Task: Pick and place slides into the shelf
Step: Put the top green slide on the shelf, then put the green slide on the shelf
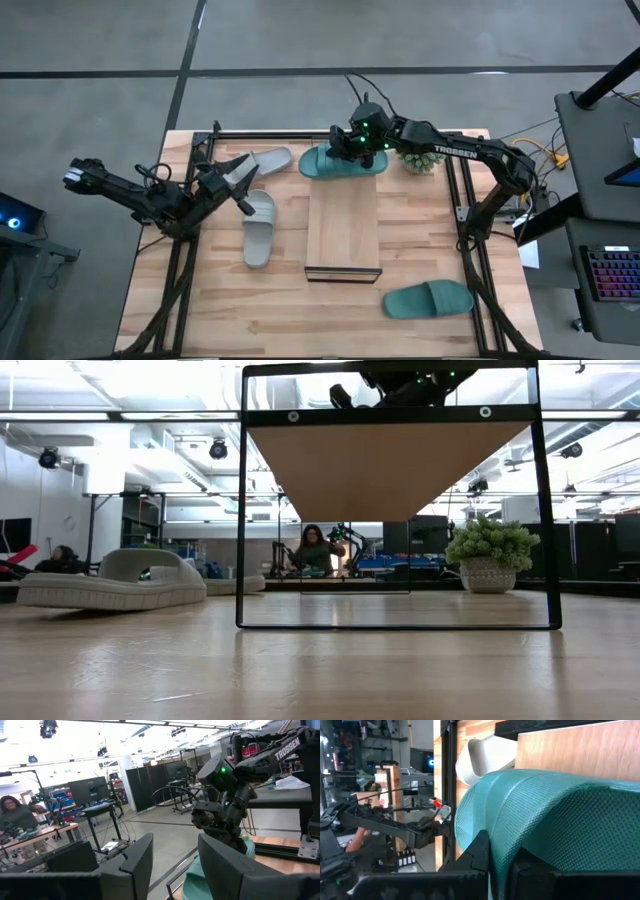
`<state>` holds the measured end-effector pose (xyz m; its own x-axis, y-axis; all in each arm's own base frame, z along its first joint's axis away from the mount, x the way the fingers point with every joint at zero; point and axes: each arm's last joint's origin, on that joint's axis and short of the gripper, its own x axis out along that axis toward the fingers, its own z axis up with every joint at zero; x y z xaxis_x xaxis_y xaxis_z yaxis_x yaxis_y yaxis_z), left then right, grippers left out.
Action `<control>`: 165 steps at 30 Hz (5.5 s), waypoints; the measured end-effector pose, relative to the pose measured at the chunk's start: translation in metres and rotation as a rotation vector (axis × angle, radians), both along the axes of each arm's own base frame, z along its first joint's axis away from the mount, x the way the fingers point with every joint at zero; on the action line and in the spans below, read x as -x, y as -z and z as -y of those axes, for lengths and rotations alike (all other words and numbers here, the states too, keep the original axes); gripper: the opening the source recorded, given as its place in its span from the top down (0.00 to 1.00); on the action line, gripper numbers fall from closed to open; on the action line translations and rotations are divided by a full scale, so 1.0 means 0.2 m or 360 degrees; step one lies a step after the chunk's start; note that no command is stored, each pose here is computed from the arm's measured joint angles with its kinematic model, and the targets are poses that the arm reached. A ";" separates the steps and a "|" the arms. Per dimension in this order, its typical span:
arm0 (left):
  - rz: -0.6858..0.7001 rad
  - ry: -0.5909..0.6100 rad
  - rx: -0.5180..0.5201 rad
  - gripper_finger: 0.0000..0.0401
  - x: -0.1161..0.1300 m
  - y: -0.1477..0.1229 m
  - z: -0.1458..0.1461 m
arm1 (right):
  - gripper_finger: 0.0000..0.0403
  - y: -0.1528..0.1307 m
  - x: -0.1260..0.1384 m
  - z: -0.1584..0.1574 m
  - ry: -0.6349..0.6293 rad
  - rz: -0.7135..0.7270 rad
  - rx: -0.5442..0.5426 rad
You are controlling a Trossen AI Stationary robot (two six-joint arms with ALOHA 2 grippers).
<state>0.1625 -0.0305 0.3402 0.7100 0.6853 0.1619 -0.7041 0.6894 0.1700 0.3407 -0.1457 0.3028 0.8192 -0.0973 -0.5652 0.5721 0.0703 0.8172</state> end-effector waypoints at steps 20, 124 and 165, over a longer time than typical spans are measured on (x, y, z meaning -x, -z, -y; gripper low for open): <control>0.0000 -0.0001 0.0000 0.65 0.00 0.00 0.00 | 0.97 0.06 -0.01 0.04 0.0032 -0.0070 0.0011; -0.0012 0.0001 -0.0004 0.65 0.00 0.00 0.00 | 0.48 0.09 0.03 0.04 0.0056 -0.0056 0.0042; -0.0006 0.0002 0.0006 0.65 0.00 0.01 0.00 | 0.48 -0.26 0.30 -0.09 -0.0096 -0.0025 0.0666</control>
<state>0.1630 -0.0306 0.3388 0.7117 0.6848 0.1568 -0.7024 0.6911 0.1701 0.2801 -0.1268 0.3551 0.8220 -0.2730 -0.4997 0.5690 0.4280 0.7022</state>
